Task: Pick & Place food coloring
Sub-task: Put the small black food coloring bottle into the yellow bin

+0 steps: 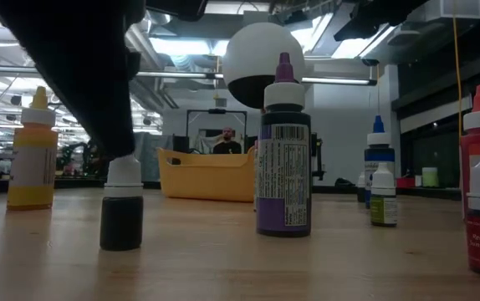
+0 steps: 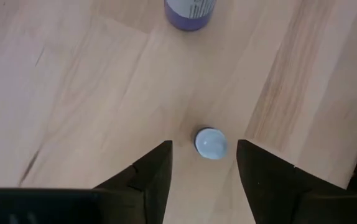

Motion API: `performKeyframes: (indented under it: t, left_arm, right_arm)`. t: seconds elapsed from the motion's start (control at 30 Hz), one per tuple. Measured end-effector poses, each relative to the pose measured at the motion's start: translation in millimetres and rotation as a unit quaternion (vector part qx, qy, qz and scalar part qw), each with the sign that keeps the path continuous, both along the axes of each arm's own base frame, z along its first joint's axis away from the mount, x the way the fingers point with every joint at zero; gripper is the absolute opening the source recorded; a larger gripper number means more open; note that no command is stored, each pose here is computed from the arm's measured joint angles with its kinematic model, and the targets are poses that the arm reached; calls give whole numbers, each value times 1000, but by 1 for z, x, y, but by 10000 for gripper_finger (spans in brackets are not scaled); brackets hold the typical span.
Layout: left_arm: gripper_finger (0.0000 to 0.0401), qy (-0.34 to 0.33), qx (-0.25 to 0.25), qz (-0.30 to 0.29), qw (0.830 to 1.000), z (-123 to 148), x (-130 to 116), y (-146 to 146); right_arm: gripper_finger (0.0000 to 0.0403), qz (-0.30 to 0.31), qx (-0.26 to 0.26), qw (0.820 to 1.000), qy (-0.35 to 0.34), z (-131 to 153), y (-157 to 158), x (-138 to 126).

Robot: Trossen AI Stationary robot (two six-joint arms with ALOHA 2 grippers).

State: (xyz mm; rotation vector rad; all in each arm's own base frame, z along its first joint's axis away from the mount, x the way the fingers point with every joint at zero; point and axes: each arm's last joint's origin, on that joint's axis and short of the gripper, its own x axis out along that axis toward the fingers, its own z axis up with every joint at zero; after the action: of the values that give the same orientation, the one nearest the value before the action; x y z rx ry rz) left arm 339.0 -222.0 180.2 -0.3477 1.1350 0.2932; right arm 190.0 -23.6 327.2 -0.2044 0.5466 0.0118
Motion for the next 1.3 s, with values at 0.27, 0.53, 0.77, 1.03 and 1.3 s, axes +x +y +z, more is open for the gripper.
performKeyframes:
  t: [0.27,0.53,0.77,1.03,1.3]
  left_arm:
    - [171,-2,1,1,1000,0,4,4]
    - [171,19,-14,-3,1000,-15,6,0]
    - [159,16,-8,7,1000,-18,9,2]
    - [92,22,-12,4,1000,-20,9,2]
    - [57,19,-14,5,1000,-17,8,2]
  right_arm:
    - [241,0,-1,1000,1,0,0,0]
    - [241,1,-1,1000,1,0,0,0]
    - [241,1,-1,1000,0,0,0,0]
    - [241,1,-1,1000,0,0,0,0]
    - [241,1,-1,1000,0,0,0,0]
